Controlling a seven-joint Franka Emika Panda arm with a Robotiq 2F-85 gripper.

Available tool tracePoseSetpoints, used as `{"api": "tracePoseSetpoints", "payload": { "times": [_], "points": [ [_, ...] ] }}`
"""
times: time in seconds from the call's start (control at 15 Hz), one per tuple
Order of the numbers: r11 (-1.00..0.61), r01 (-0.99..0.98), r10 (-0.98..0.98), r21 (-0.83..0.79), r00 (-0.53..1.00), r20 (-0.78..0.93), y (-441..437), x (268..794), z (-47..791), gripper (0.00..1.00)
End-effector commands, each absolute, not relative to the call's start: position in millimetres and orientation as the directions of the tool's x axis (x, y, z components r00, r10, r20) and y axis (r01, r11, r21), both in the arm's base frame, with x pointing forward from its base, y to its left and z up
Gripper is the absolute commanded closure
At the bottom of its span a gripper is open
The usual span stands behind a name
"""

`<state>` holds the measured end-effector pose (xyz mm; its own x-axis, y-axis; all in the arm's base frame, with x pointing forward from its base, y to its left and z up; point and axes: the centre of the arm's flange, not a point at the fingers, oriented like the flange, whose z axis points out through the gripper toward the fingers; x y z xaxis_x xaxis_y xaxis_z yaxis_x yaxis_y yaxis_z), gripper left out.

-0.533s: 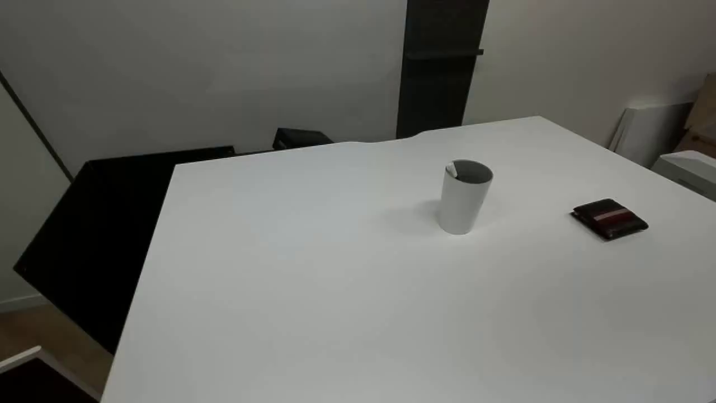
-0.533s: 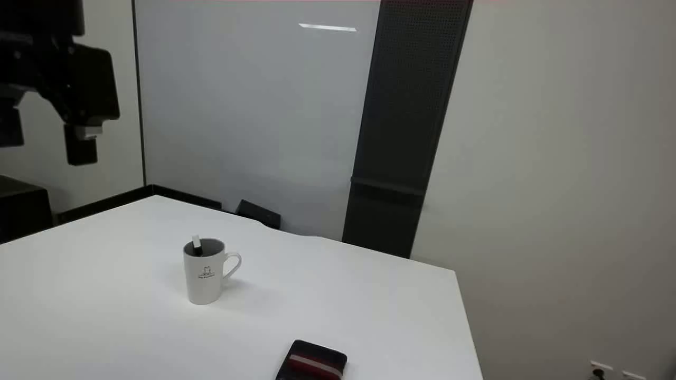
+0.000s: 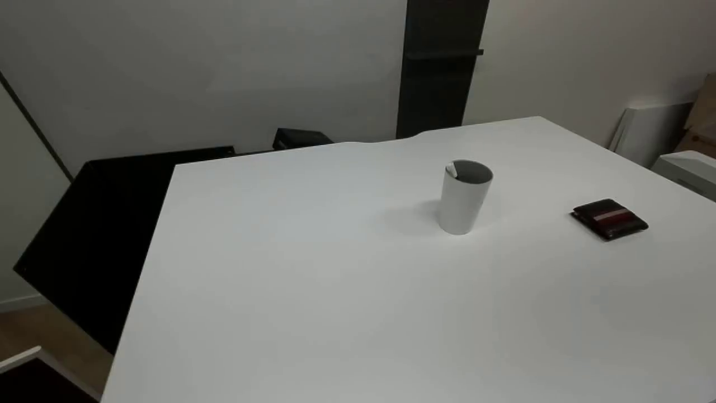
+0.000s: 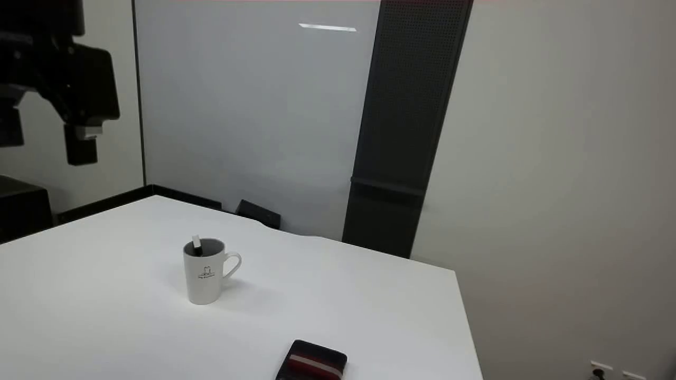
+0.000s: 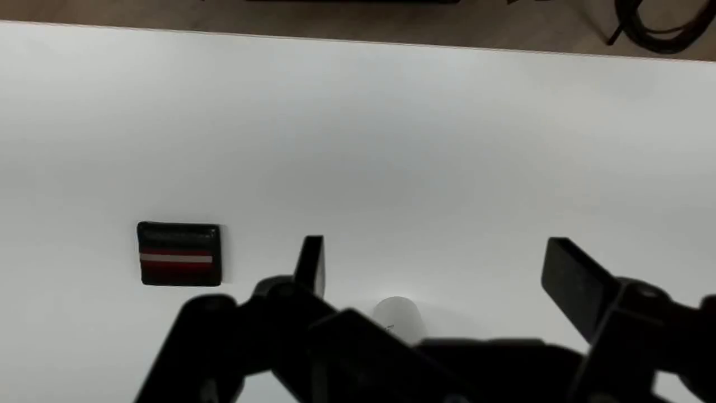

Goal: Pick up the pen from the mug cup and put it on the table

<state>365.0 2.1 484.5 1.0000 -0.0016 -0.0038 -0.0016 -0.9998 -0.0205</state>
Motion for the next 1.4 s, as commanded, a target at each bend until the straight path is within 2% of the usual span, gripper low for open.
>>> {"api": "tracePoseSetpoints", "payload": {
  "times": [0.0, 0.8, 1.33],
  "points": [
    [-1.0, -0.002, -0.002, -0.021, 1.0, -0.004, 2, 365, 485, 0.0],
    [-1.0, -0.007, -0.007, 0.013, 1.0, 0.005, -2, 369, 485, 0.0],
    [-0.991, 0.016, 0.006, 0.132, 0.997, -0.077, -46, 435, 473, 0.0]
  ]
}}
